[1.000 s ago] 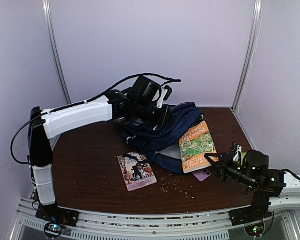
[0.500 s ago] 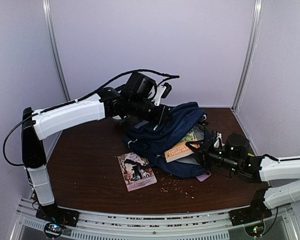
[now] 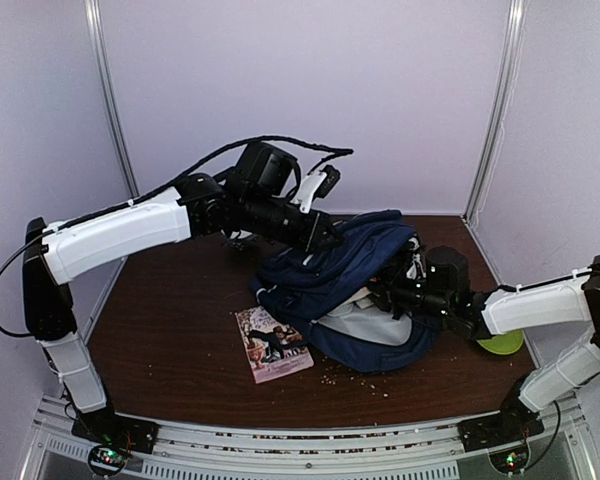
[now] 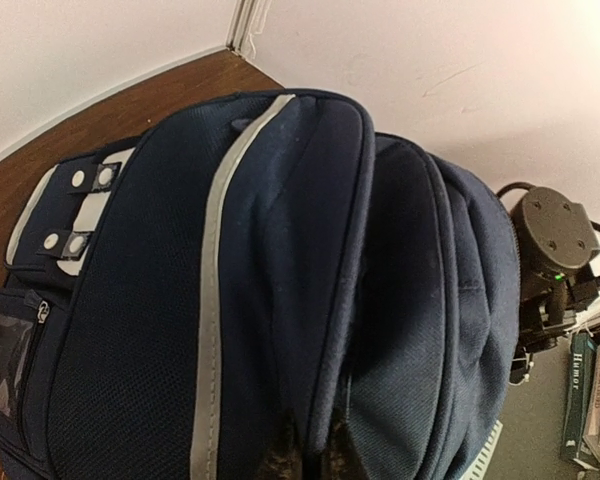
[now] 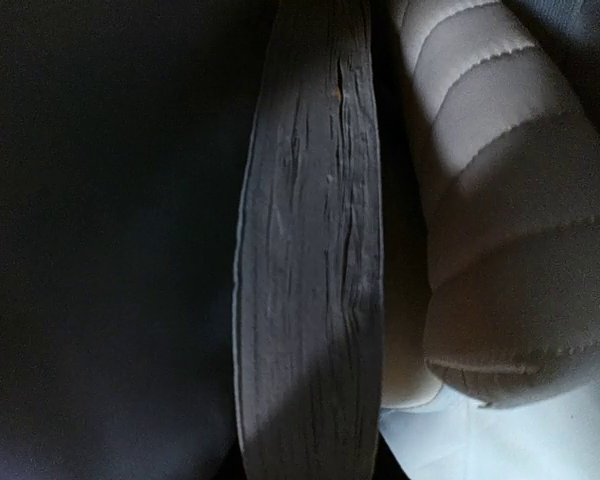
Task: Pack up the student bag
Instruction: Place the book in the student bag.
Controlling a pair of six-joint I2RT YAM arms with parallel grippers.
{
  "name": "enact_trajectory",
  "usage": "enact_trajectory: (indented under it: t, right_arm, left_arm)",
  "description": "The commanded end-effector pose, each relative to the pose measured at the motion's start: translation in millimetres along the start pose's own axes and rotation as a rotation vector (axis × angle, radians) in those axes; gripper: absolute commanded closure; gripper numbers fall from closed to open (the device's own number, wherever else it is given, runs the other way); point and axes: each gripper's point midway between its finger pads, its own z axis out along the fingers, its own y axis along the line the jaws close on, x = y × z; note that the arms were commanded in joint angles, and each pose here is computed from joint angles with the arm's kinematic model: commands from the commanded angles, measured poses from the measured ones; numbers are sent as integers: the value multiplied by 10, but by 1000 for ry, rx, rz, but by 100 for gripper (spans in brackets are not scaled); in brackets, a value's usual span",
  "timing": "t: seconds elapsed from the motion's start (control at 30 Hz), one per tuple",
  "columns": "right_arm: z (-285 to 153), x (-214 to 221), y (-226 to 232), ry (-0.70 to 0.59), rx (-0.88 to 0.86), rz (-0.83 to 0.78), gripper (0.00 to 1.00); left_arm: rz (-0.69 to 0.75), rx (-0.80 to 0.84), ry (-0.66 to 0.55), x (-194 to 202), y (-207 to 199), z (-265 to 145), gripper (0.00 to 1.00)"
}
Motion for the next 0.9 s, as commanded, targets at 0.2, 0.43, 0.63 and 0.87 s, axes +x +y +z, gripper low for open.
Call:
enact_trajectory:
  t: [0.2, 0.43, 0.63, 0.87]
  right_arm:
    - [275, -398, 272, -99, -23, -64, 100]
    - [477, -445, 167, -87, 53, -71, 78]
    - [284, -406, 130, -83, 113, -133, 42]
    - [-34, -288, 63, -83, 128, -141, 35]
  left_arm:
    - [65, 204, -309, -689, -601, -674, 100]
    - [37, 213, -304, -639, -586, -621, 100]
    - [38, 119, -313, -633, -413, -568, 100]
    - [21, 82, -328, -675, -331, -483, 100]
